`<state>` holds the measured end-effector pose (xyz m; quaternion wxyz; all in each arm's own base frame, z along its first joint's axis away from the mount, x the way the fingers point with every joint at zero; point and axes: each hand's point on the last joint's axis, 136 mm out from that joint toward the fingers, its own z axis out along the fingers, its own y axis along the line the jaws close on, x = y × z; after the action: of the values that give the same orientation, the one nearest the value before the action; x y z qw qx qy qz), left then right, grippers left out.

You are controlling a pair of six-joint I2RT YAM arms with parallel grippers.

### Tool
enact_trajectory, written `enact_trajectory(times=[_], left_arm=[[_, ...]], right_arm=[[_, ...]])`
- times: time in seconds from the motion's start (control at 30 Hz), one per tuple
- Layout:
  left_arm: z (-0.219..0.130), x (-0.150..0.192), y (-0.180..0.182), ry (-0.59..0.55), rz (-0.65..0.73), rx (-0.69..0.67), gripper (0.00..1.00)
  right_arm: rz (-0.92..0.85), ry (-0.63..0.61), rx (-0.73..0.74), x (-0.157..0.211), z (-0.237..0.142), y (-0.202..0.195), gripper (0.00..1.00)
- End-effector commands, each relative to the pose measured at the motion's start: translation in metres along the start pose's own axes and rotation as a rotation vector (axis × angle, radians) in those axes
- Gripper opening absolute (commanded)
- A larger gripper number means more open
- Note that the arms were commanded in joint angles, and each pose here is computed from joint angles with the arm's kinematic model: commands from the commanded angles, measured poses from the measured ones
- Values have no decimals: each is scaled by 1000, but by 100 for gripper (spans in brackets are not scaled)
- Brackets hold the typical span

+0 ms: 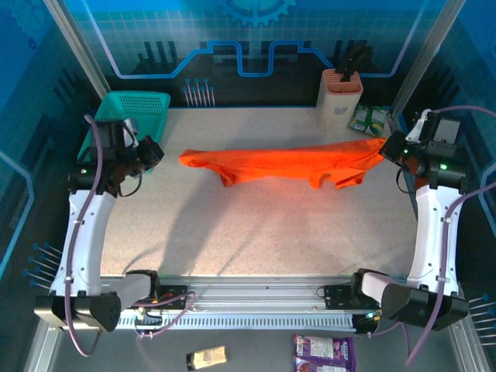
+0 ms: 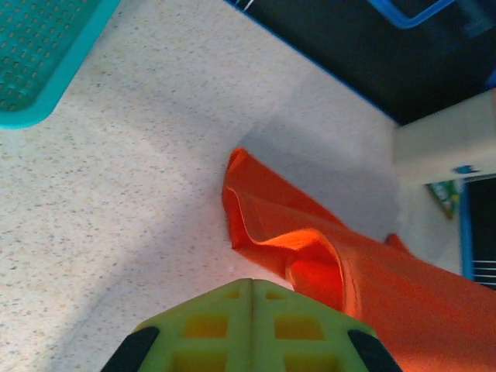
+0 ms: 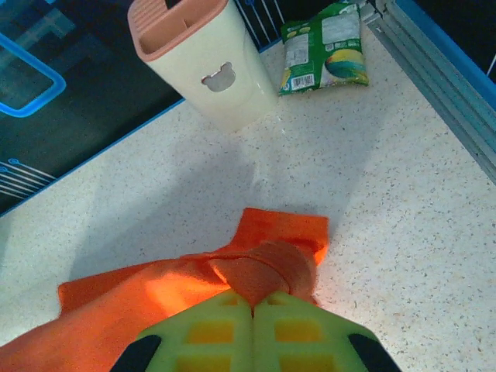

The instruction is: Fold the inside-out t-shirt

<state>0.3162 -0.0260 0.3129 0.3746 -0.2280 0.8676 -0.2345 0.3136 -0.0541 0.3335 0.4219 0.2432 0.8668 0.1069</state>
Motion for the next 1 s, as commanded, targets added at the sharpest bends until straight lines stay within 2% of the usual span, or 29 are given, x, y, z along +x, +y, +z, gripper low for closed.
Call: enact_trajectory(times=[0.0, 0.17, 0.27, 0.4, 0.53, 0.6, 0.77, 0.97], left_arm=[[0, 13, -12, 73, -11, 117, 0], [46, 32, 2, 200, -79, 114, 0], [78, 50, 6, 281, -51, 75, 0], [111, 98, -2, 405, 26, 31, 1], [133, 164, -15, 521, 103, -1, 17], [140, 193, -17, 567, 142, -34, 21], [155, 257, -5, 666, 201, -166, 28], [177, 308, -7, 741, 261, -204, 40]], right_arm=[[15, 26, -65, 4, -5, 9, 0], [51, 177, -134, 35, 45, 16, 0], [39, 268, -72, 57, 82, 9, 0], [7, 274, 37, 69, 111, -9, 0], [-18, 273, 182, 76, 128, -40, 1], [-31, 284, 214, 82, 133, -48, 1], [-22, 307, 202, 97, 138, -51, 1], [-14, 336, 184, 111, 139, -52, 1]])
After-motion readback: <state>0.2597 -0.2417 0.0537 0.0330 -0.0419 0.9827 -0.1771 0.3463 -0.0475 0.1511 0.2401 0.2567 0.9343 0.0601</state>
